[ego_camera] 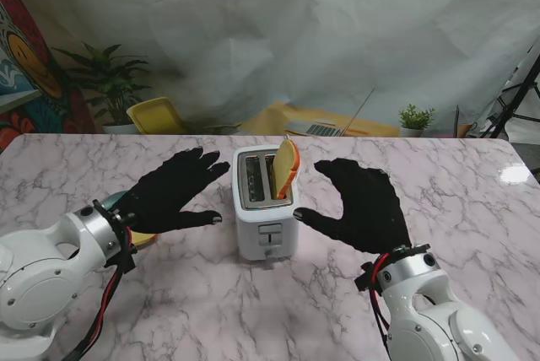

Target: Toast the toast slices

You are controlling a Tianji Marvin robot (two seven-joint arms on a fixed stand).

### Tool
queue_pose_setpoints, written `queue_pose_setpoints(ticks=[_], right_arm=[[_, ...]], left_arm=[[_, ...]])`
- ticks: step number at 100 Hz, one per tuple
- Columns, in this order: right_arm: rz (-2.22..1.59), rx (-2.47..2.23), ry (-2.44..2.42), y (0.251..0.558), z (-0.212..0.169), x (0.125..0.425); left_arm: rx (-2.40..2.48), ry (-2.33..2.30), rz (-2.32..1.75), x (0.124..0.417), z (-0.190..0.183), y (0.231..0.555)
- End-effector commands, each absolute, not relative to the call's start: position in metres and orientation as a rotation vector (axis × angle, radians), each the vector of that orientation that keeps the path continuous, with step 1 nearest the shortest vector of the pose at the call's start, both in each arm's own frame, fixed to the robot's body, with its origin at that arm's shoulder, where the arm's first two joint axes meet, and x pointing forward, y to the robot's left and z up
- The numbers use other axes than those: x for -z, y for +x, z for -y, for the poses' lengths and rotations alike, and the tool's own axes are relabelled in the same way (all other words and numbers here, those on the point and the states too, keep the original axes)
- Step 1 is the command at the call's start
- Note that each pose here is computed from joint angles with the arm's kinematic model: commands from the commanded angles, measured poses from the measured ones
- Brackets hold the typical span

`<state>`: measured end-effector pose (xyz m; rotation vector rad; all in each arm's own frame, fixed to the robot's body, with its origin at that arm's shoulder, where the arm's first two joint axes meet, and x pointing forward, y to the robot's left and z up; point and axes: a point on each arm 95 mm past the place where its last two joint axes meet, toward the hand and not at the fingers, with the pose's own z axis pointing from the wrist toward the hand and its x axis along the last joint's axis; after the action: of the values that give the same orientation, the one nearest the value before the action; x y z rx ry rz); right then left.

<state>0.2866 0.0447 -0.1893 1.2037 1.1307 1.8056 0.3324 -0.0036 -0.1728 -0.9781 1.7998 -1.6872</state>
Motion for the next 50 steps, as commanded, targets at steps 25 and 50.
queue_pose_setpoints(ticks=[25,50], right_arm=[[-1.196,-1.788,1.164,0.286,-0.033,0.194],[-1.218,-1.766,1.164,0.284,-0.030,0.196]], left_arm=[[1.560,-1.089,-1.739,0.186,-0.018,0.318],[1.431,-1.127,-1.708,0.190,-0.033,0.312]])
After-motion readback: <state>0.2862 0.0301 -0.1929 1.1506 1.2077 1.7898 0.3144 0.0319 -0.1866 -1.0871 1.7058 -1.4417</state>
